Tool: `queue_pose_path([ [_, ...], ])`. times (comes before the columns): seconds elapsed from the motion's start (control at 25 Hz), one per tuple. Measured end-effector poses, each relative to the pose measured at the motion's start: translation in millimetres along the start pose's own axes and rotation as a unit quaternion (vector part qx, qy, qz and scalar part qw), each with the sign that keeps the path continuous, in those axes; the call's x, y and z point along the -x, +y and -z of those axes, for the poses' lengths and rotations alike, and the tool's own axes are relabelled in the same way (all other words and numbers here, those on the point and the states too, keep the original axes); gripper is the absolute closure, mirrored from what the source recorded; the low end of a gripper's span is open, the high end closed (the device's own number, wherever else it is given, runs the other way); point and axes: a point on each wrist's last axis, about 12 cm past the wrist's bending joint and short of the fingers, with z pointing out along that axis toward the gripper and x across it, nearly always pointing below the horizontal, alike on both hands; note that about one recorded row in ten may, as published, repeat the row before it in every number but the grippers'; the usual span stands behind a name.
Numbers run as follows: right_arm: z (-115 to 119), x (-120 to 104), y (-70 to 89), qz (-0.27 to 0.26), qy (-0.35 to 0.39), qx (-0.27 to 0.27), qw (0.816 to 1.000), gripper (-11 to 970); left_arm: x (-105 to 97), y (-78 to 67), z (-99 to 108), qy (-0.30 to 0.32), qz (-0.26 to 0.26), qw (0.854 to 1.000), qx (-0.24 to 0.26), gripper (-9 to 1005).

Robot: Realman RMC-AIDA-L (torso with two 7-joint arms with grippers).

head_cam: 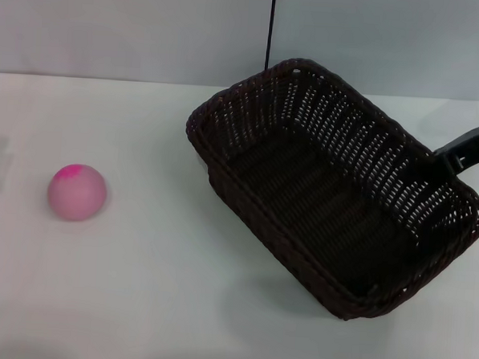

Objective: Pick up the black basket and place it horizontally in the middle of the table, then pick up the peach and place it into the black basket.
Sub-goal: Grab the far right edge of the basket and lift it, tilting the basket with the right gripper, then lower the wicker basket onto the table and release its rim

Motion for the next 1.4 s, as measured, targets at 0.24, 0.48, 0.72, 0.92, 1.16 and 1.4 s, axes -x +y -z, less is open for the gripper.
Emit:
queue_pose_path([
  [0.24, 0, -2, -0.6, 0.009, -0.002, 0.001, 1.0, 677, -2, -0.3, -1, 0.003, 0.002, 1.0, 0.002, 188],
  [0.48, 5, -3, -1.5, 0.013, -0.025, 0.001, 1.0, 787, -3, -0.3, -2, 0.006, 0.002, 1.0, 0.003, 189],
  [0.72, 17, -6, -0.2, 0.027, -0.087, 0.024, 0.996, 787, -3, -0.8, -4, 0.007, 0.004, 1.0, 0.002, 190],
  [0.92, 37, -7, 3.9, 0.052, -0.139, 0.055, 0.987, 787, -3, -0.5, -4, 0.006, 0.003, 1.0, 0.002, 191],
  [1.16, 55, -4, 4.6, 0.088, -0.169, 0.057, 0.98, 786, -3, -0.7, -5, 0.006, 0.004, 1.0, 0.002, 193],
  [1.4, 63, 2, 17.6, 0.193, -0.187, 0.091, 0.959, 786, -4, -1.7, -5, 0.005, 0.007, 1.0, 0.002, 194],
])
